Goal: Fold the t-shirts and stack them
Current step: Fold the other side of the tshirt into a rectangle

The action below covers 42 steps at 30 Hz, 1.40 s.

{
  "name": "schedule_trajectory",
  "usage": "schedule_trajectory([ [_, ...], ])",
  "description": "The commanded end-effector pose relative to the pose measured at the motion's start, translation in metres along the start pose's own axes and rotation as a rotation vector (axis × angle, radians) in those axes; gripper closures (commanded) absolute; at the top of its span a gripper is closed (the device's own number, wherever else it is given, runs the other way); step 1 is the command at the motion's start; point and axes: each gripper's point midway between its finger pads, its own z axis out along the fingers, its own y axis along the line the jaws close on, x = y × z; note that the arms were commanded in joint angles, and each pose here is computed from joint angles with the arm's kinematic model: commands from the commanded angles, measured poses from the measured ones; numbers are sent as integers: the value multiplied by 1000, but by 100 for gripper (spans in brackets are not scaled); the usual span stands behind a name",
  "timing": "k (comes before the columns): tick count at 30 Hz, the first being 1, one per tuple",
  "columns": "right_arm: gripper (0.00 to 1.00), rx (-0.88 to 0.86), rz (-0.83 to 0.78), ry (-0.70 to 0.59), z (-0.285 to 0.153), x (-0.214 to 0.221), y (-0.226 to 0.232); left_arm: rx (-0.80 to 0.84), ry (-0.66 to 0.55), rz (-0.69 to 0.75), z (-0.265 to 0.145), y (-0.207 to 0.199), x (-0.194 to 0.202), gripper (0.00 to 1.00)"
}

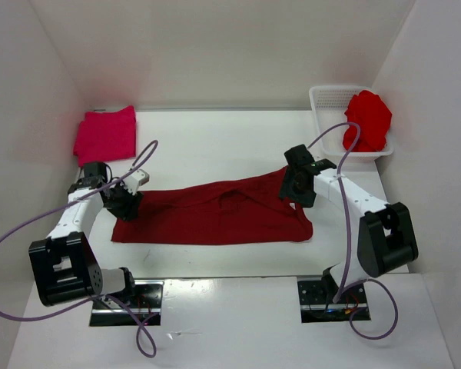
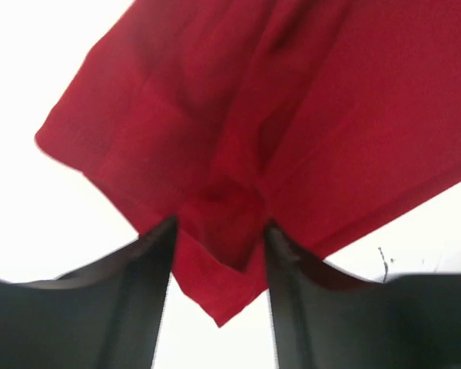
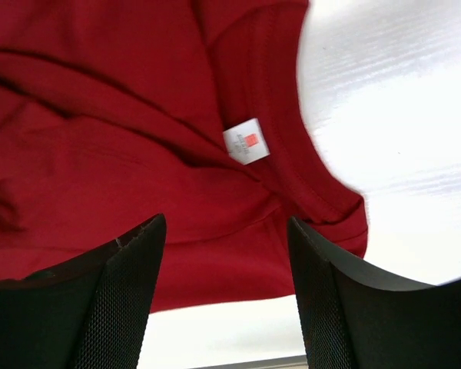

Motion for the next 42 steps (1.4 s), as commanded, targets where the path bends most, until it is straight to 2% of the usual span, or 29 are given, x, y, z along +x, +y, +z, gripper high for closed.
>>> schedule_trajectory([
  [1, 30, -110, 0, -97, -35, -24, 19, 14, -81, 64, -20, 5, -22, 42],
  [2, 30, -116, 1, -104, -35, -26, 20, 26, -82, 60, -18, 4, -22, 35],
  [3, 30, -135, 4, -112, -38, -28, 23, 32, -84, 60, -12, 4, -25, 34],
  [7, 30, -79, -15, -76, -23, -20, 16, 51, -30, 46, 6, 7, -18, 33],
  [12, 28, -46, -32, -44, -8, -14, 16, 163, 70, 14, 22, -7, 2, 34],
  [13, 28, -44, -42, -36, -6, -11, 18, 155, 79, 15, 22, -5, 4, 37],
  [14, 28, -51, -49, -45, -6, -13, 19, 161, 103, 8, 25, -7, 11, 51],
  [17, 28, -59, -126, -32, 0, -9, 34, 169, 110, -7, 29, -10, 13, 74],
  [18, 28, -82, -152, -51, -3, -14, 47, 162, 105, -15, 30, -9, 11, 87],
  [21, 28, -74, -264, -49, 3, -8, 75, 147, 94, -41, 28, -5, 4, 96],
  [22, 28, -62, -307, -25, 13, 0, 81, 122, 71, -38, 25, 1, -4, 96],
  [27, 27, -124, -333, -103, 15, -26, 112, 46, 10, -58, 12, 19, -30, 97],
  [31, 18, -196, -369, -137, 18, -42, 140, -39, -55, -76, 1, 37, -52, 97],
  [37, 17, -325, -343, -166, 15, -61, 174, -121, -129, -113, -8, 58, -77, 97],
  [42, 17, -277, -325, -117, 39, -63, 169, -134, -146, -114, -9, 64, -85, 97],
])
